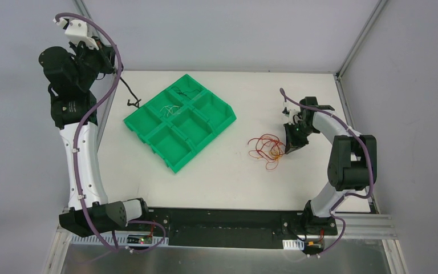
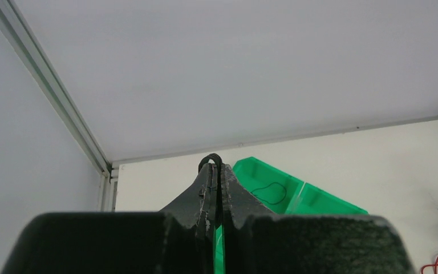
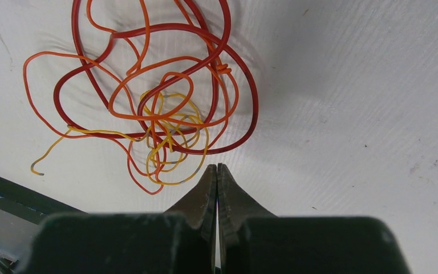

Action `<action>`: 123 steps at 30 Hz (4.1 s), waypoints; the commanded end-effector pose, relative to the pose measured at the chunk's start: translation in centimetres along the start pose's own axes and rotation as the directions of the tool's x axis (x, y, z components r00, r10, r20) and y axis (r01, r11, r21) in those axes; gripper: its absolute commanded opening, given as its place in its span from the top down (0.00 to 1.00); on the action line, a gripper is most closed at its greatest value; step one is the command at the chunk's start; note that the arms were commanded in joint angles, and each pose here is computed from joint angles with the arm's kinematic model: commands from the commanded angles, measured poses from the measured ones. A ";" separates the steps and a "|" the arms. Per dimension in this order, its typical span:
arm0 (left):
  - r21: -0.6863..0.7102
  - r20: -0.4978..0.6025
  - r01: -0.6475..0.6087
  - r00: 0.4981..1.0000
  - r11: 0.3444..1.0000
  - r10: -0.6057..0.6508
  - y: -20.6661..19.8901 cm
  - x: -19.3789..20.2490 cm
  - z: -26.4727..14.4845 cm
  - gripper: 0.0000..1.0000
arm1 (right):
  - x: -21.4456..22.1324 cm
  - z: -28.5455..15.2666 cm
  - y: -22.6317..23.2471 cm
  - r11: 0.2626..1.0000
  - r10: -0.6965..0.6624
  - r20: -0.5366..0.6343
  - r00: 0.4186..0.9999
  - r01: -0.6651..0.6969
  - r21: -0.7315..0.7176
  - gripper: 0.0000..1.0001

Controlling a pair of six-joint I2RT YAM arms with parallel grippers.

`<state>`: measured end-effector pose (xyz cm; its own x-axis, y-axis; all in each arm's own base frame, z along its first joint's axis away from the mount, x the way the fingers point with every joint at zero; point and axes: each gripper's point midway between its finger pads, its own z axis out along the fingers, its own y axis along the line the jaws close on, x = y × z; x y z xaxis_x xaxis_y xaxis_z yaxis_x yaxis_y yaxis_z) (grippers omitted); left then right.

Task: Untangle the cables

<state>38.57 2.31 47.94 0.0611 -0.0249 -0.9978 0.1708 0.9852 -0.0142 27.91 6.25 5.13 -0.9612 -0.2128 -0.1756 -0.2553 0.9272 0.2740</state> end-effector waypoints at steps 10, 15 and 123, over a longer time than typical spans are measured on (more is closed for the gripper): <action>0.029 0.012 0.013 1.000 1.000 -0.013 -1.1 -0.5 -1.5 1.00 | -0.2 -0.7 0.3 1.000 0.011 0.004 1.000 -0.011 -0.022 1.00; 0.020 0.004 0.009 1.000 1.000 -0.009 -1.0 0.0 -1.6 1.00 | -0.1 -0.6 0.2 1.000 0.013 -0.001 1.000 -0.013 -0.021 1.00; 0.630 -0.637 0.457 0.767 0.627 0.081 -30.2 25.4 -2.7 0.10 | -2.8 3.7 5.1 0.968 0.140 -0.096 0.985 -0.157 -0.195 0.64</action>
<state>32.63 -28.99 19.25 -0.6564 0.1909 -0.7298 0.7033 0.5049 -0.5005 30.15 10.19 3.12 -0.9949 -0.0751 -0.0671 -0.0955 0.9148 0.3926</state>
